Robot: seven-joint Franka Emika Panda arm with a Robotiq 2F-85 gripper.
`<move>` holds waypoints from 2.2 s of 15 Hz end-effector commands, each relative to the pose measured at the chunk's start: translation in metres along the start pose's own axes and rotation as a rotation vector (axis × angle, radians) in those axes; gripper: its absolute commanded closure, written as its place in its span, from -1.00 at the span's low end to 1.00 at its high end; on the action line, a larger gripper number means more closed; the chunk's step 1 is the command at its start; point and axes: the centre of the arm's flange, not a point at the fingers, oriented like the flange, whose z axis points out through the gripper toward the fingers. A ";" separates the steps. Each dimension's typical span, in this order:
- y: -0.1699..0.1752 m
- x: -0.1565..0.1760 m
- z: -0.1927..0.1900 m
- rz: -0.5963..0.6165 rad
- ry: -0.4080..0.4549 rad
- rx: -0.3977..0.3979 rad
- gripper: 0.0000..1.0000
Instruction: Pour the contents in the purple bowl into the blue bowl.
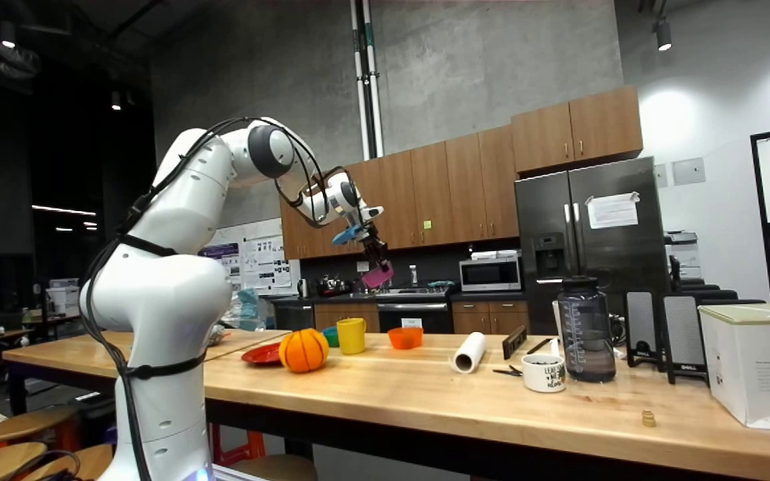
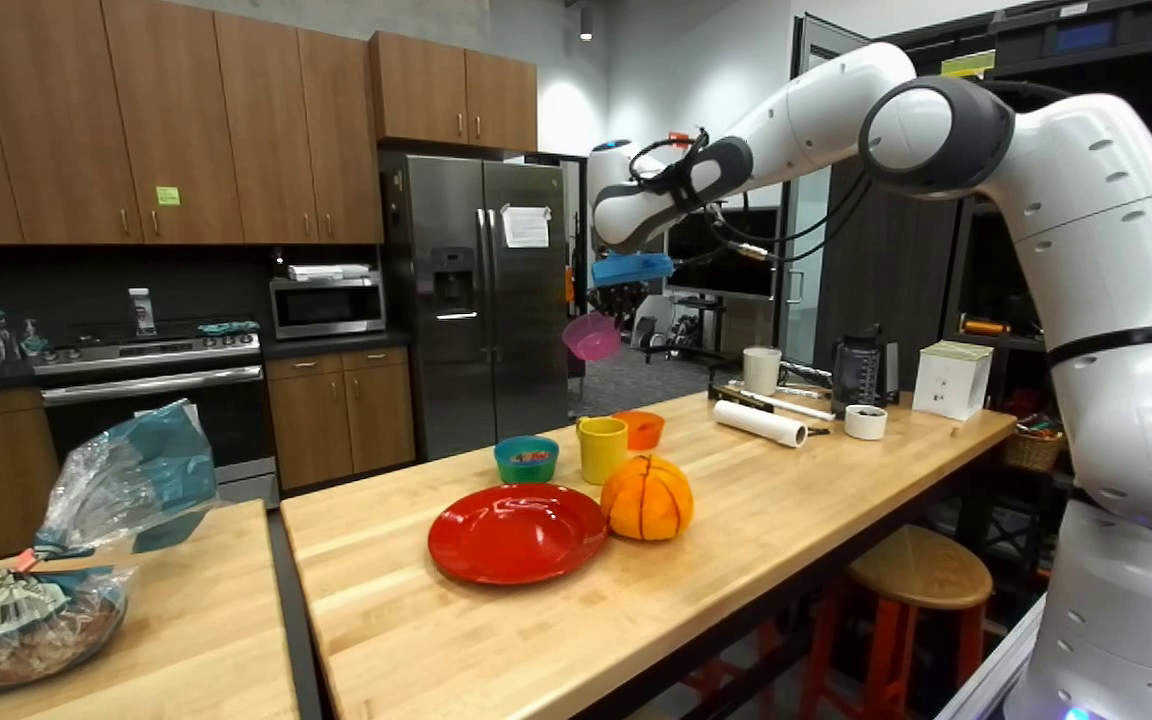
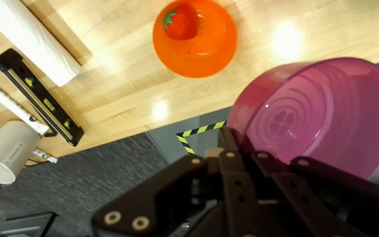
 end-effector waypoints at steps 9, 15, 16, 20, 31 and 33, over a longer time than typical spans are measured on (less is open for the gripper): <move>0.146 0.041 0.045 0.218 -0.072 0.136 0.98; 0.201 0.053 0.075 0.289 -0.067 0.136 0.98; 0.209 0.056 0.080 0.292 -0.071 0.133 0.98; 0.242 0.068 0.094 0.312 -0.083 0.117 0.98; 0.298 0.077 0.137 0.401 -0.144 0.113 0.98; 0.301 0.078 0.143 0.422 -0.152 0.126 0.98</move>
